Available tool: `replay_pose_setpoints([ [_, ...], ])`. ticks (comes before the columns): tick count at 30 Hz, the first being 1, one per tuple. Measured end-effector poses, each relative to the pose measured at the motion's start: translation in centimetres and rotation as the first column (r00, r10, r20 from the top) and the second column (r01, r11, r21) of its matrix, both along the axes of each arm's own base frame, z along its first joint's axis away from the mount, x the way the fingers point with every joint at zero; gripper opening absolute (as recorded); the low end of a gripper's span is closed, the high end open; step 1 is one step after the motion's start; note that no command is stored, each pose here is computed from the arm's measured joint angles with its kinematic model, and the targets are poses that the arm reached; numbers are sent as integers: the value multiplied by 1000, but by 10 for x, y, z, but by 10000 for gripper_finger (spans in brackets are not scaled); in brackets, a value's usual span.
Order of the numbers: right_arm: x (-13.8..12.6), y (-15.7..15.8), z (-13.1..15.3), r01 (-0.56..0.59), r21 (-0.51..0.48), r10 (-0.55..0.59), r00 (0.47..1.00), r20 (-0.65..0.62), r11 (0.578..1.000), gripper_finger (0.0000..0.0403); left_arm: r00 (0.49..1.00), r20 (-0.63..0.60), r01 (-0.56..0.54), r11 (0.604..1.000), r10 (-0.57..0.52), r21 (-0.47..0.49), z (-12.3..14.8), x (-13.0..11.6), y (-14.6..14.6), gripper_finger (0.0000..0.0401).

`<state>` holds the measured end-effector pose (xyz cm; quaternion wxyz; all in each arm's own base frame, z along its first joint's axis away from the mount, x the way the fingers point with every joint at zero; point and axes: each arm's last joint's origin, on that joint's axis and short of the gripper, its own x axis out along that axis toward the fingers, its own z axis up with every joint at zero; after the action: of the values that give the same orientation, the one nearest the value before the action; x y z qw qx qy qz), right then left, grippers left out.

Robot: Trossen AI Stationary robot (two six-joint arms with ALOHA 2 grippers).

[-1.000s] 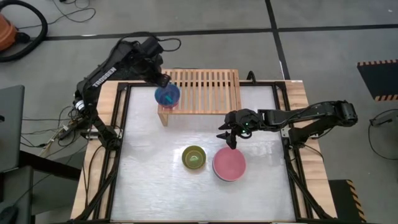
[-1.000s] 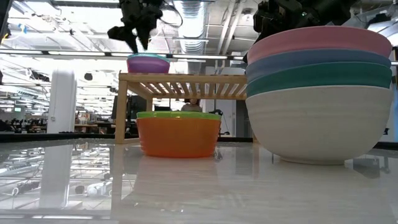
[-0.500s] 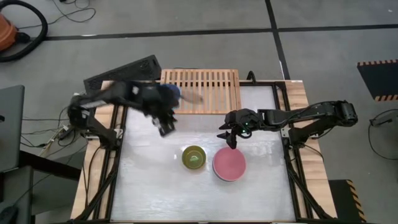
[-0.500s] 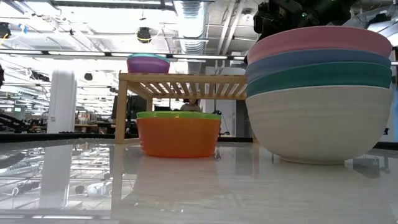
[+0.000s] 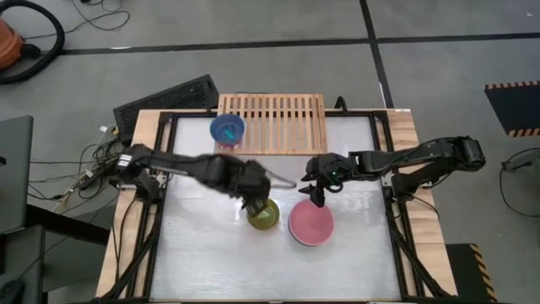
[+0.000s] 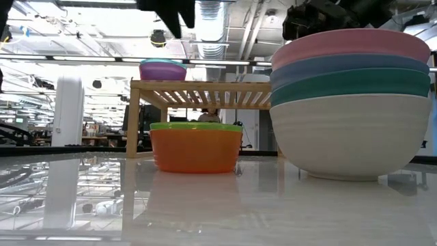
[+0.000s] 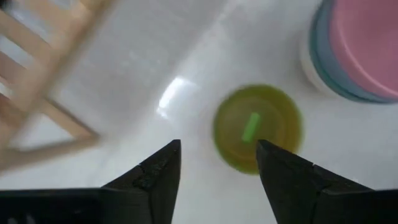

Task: Place and stack bowls onto a shelf
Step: Stack the green bowl on top of the blue bowl on the shelf

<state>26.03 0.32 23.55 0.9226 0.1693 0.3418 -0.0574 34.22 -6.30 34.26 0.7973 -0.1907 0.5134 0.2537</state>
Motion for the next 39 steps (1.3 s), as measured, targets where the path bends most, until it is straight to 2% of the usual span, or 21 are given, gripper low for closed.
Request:
replay_pose_setpoints([
  [3, -1, 2, -1, -15, -7, 15, 1000, -14, 1000, 234, 994, 97, -45, 993, 56, -108, -21, -18, -11, 196],
  [6, -1, 2, -1, -14, -8, 14, 1000, -16, 1000, 234, 971, 211, -64, 974, 111, -218, -55, -38, -12, 196],
  [8, -1, 2, -1, -13, -8, 13, 1000, -15, 1000, 234, 942, 248, -151, 945, 227, -291, -78, -50, -3, 196],
  [11, -1, 2, -1, -13, -8, 13, 1000, -15, 1000, 234, 904, 215, -291, 899, 371, -328, -106, -63, 14, 197],
  [14, -1, 2, -1, -13, -8, 13, 1000, -14, 1000, 234, 893, 185, -346, 890, 410, -297, -124, -69, 22, 197],
  [21, -1, 2, -1, -12, -8, 12, 1000, -14, 1000, 234, 856, 338, -348, 920, 391, -182, -130, -52, 25, 196],
  [23, -1, 2, -1, -12, -8, 12, 1000, -14, 1000, 234, 874, 352, -303, 943, 334, -142, -137, -44, 22, 192],
  [26, -1, 2, -1, -12, -8, 12, 1000, -18, 1000, 234, 886, 401, -197, 972, 233, -129, -147, -27, 16, 179],
  [33, -1, 2, -2, -13, -8, 13, 1000, -22, 1000, 234, 910, 354, -224, 974, 216, -17, -159, -30, 14, 154],
  [39, -1, 2, -1, -13, -8, 13, 1000, -18, 1000, 234, 938, 332, -125, 990, 99, 59, -159, -29, 13, 153],
])
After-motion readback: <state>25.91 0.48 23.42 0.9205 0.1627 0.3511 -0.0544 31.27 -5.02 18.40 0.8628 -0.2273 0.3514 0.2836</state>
